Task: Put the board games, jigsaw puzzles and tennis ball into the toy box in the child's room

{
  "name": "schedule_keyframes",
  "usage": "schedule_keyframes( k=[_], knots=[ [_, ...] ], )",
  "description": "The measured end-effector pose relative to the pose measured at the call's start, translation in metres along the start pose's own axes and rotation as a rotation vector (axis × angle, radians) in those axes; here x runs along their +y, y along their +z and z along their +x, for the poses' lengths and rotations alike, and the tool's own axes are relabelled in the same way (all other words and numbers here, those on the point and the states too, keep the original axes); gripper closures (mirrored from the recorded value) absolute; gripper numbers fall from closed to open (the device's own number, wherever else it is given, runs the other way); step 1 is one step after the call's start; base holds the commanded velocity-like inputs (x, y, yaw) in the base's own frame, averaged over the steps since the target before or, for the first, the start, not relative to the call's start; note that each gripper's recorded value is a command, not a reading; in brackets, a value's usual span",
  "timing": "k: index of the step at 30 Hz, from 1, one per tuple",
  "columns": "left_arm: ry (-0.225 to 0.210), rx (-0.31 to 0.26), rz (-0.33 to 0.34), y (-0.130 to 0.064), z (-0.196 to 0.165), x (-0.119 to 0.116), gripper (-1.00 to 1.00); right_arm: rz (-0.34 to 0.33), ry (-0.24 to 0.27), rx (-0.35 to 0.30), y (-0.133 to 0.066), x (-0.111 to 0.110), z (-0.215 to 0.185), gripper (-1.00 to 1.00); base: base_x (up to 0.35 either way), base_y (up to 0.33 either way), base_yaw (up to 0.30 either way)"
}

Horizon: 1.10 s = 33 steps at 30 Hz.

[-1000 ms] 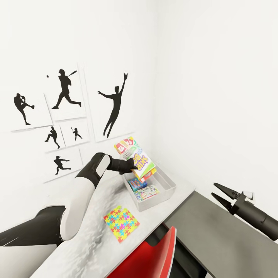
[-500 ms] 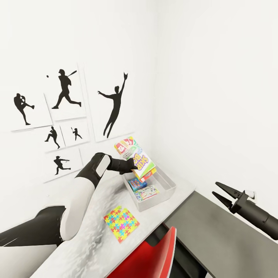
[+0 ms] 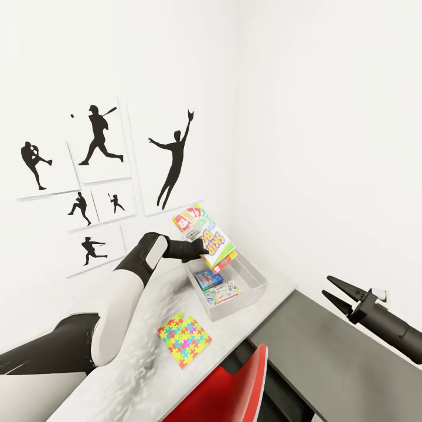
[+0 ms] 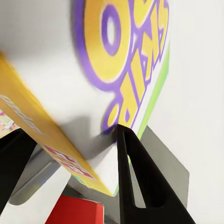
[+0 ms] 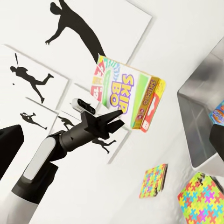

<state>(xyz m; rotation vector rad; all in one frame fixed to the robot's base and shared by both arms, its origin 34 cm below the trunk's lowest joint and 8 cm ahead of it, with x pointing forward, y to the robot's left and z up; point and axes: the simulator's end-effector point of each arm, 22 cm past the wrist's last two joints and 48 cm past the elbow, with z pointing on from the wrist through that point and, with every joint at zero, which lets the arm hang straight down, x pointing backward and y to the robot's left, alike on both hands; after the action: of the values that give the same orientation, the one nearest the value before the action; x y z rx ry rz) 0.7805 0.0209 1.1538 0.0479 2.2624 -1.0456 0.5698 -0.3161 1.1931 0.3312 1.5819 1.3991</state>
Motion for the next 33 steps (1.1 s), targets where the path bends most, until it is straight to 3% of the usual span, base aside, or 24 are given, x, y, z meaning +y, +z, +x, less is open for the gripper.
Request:
schedule_keyframes(
  k=[25,33],
  knots=[
    [-0.004,0.006,0.005,0.002,0.007,0.003,1.00,-0.001,0.001,0.002,0.001,0.000,0.001,-1.00,0.000,0.000,0.000],
    [-0.027,0.000,0.134,-0.011,0.009,0.003,1.00,0.002,0.001,0.000,0.000,-0.001,0.000,-1.00,0.000,0.000,0.000]
  ],
)
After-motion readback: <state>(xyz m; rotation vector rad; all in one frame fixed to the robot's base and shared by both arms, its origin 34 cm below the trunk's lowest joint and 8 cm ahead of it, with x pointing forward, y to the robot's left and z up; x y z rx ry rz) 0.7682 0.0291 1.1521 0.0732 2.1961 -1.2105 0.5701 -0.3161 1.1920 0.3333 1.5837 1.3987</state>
